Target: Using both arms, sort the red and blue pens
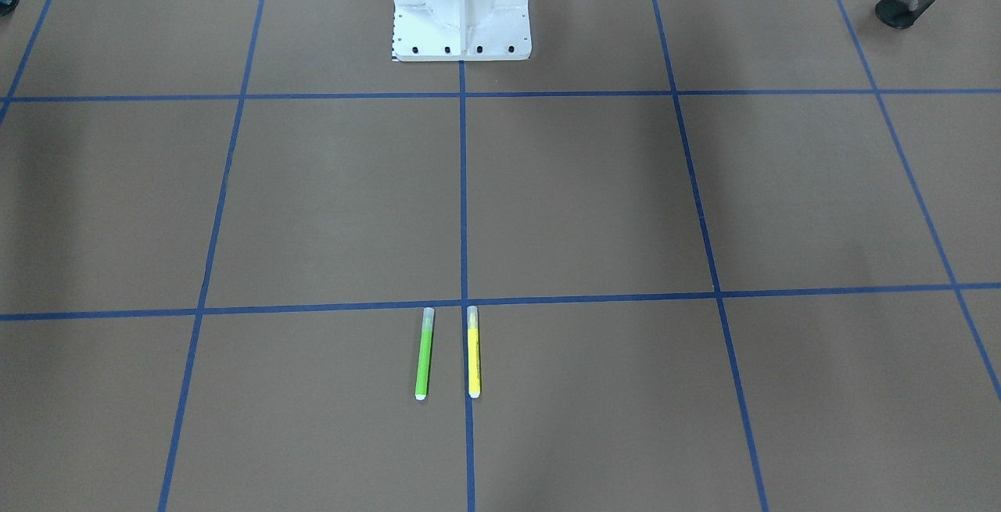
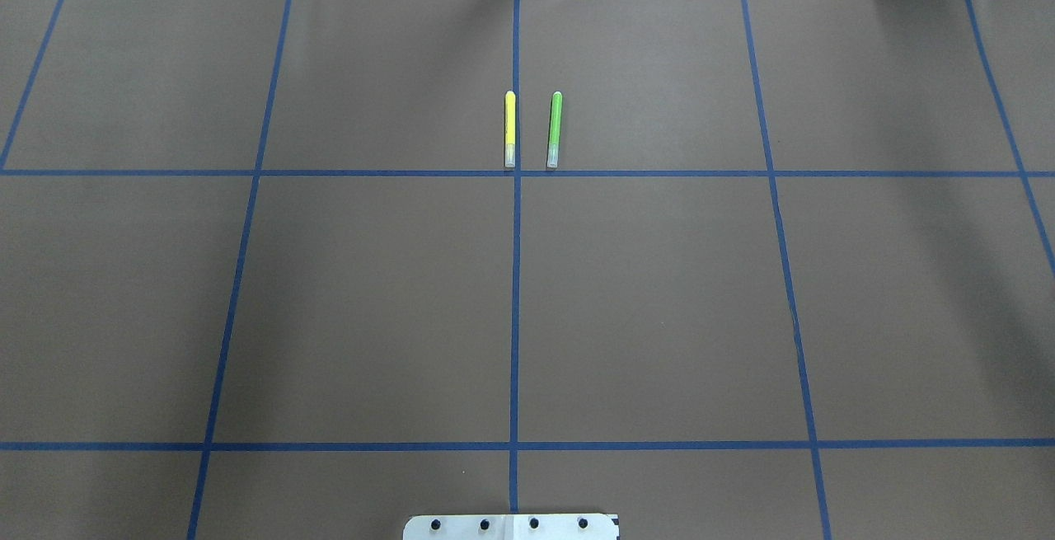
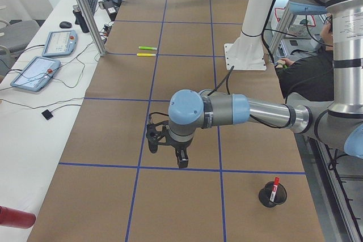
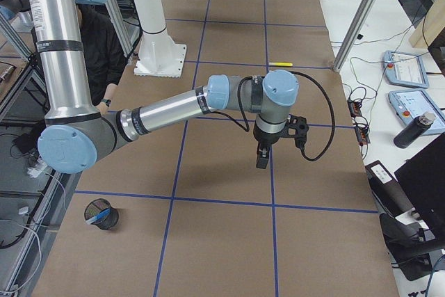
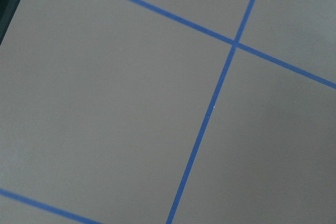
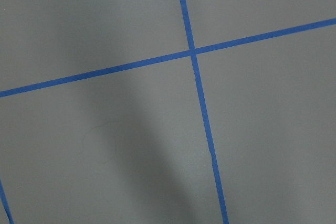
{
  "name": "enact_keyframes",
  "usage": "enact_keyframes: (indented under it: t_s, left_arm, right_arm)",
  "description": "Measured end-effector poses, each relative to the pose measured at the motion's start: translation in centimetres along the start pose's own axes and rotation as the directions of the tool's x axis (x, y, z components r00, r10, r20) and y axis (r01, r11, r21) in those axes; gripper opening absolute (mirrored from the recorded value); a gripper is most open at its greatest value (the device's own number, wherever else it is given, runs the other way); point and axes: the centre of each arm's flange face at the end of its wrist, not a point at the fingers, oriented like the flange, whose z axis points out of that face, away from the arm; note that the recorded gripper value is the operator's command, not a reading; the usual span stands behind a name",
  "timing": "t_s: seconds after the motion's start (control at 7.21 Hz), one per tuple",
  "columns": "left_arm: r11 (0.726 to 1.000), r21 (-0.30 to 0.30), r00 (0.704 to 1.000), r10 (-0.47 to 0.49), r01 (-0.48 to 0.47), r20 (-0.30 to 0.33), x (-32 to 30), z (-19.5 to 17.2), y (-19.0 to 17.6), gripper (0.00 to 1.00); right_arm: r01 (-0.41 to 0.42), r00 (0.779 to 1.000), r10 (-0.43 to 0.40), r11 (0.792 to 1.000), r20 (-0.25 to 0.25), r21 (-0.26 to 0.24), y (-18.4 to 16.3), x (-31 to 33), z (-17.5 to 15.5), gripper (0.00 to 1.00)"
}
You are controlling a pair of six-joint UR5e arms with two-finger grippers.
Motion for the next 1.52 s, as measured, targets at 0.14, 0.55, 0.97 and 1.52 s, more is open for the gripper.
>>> enact_keyframes:
  t_s: [0.14,0.55,0.97,1.52]
  left_arm:
    - [0.998,0.015,0.998,0.069,-0.069,0.011,2.4,-0.1,-1.7,1.0]
    - [0.989,0.043,0.987,0.137,-0.141,0.078,2.5,1.0,-3.3,1.0]
    - [0.994,0.008,0.99,0.103,-0.104,0.097,-0.7,3.9,-3.8,1.0]
    - [0.991,-0.019,0.986,0.133,-0.131,0.101,-1.0,6.5,-4.2,1.0]
  right_arm:
    - [-0.006,1.0,0.006,1.0,0.001,-0.013,-0.4,0.9,1.3,1.0]
    - [-0.036,0.999,0.036,0.998,-0.002,-0.044,-1.0,4.8,5.3,1.0]
    - [-0.066,0.998,0.066,0.995,-0.004,-0.07,1.0,7.5,7.7,1.0]
    - [-0.105,0.994,0.105,0.994,-0.006,-0.041,4.4,10.3,10.1,1.0]
